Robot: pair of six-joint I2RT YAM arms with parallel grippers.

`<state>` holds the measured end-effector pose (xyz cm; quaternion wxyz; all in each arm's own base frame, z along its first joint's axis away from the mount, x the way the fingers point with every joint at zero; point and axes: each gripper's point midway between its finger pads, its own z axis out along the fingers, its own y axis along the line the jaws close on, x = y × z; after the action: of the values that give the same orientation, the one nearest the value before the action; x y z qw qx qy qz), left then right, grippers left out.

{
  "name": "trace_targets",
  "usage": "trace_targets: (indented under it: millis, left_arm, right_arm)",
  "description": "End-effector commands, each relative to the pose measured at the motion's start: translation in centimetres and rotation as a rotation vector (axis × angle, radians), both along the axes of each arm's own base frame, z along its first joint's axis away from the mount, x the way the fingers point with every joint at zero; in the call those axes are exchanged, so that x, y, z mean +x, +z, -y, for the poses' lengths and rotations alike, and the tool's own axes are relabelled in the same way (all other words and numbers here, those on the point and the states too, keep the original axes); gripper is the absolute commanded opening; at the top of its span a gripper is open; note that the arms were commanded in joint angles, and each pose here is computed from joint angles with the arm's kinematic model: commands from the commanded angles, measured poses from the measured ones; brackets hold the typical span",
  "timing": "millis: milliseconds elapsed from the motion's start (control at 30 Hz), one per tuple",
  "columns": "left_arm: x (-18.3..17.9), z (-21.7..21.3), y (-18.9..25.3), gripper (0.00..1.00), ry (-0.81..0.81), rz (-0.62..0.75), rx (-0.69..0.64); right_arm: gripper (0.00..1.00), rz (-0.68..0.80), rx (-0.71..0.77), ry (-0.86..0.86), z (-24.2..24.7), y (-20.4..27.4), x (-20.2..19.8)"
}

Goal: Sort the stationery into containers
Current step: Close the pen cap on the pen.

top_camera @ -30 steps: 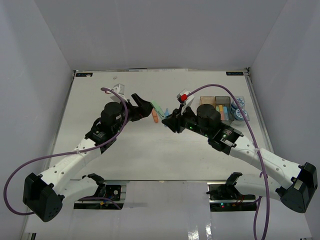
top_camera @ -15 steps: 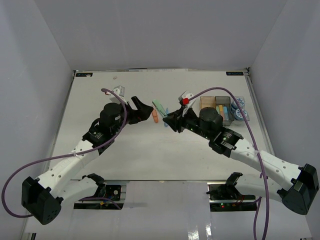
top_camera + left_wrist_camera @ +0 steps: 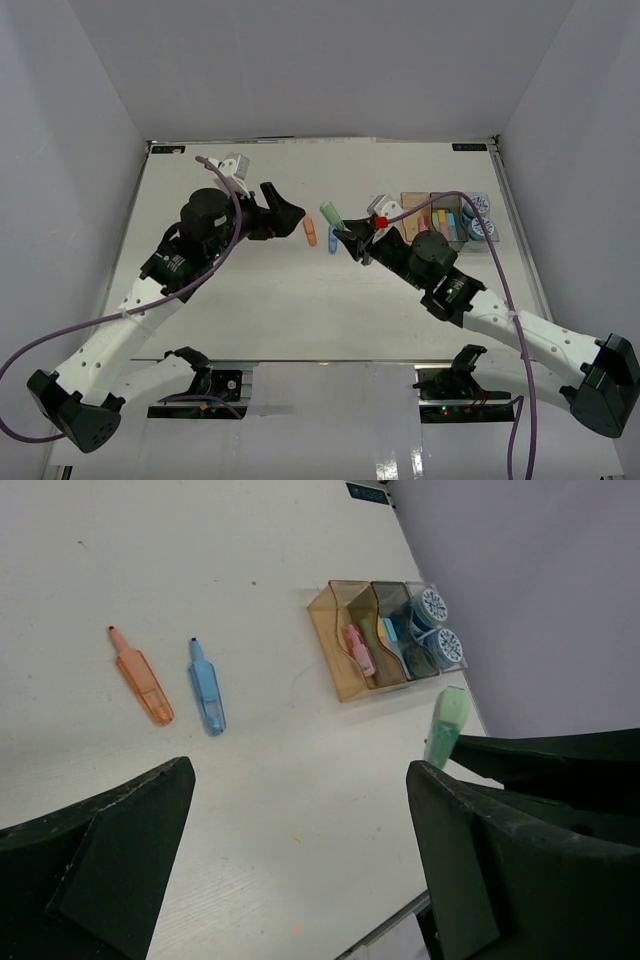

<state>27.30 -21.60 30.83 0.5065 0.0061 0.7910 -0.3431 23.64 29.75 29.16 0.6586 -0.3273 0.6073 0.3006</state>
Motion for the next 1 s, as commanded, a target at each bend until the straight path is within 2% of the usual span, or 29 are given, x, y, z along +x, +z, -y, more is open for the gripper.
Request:
trace_targets:
  millis: [0, 200, 333, 600, 833, 967]
  left_arm:
    - [-2.2, 0.5, 3.0, 0.98, -0.115, 0.027, 0.012]
    - [-3.8, 1.5, 5.2, 0.98, -0.221, 0.004, 0.017]
    - [-4.0, 2.2, 5.6, 0.98, -0.264, -0.014, 0.019]
    - [-3.1, 4.4, 5.4, 0.97, -0.376, -0.046, 0.077]
    - [-2.0, 5.9, 5.7, 0.88, -0.431, -0.040, 0.090]
    - [-1.7, 6.4, 5.7, 0.78, -0.464, -0.022, 0.107]
  right_arm:
    - [0.31, 0.168, 0.095, -0.043, 1.1, 4.7, 0.0]
    - [0.33, 0.243, 0.101, -0.049, 1.3, 6.6, 0.1]
    - [0.33, 0.250, 0.064, -0.035, 0.9, 5.9, 0.1]
    - [0.22, 0.242, -0.029, 0.058, 0.8, 3.9, -1.6]
    - [0.18, 0.237, -0.106, 0.092, 0.6, 2.5, -1.9]
    - [0.18, 0.228, -0.122, 0.121, 0.1, 2.2, -2.1]
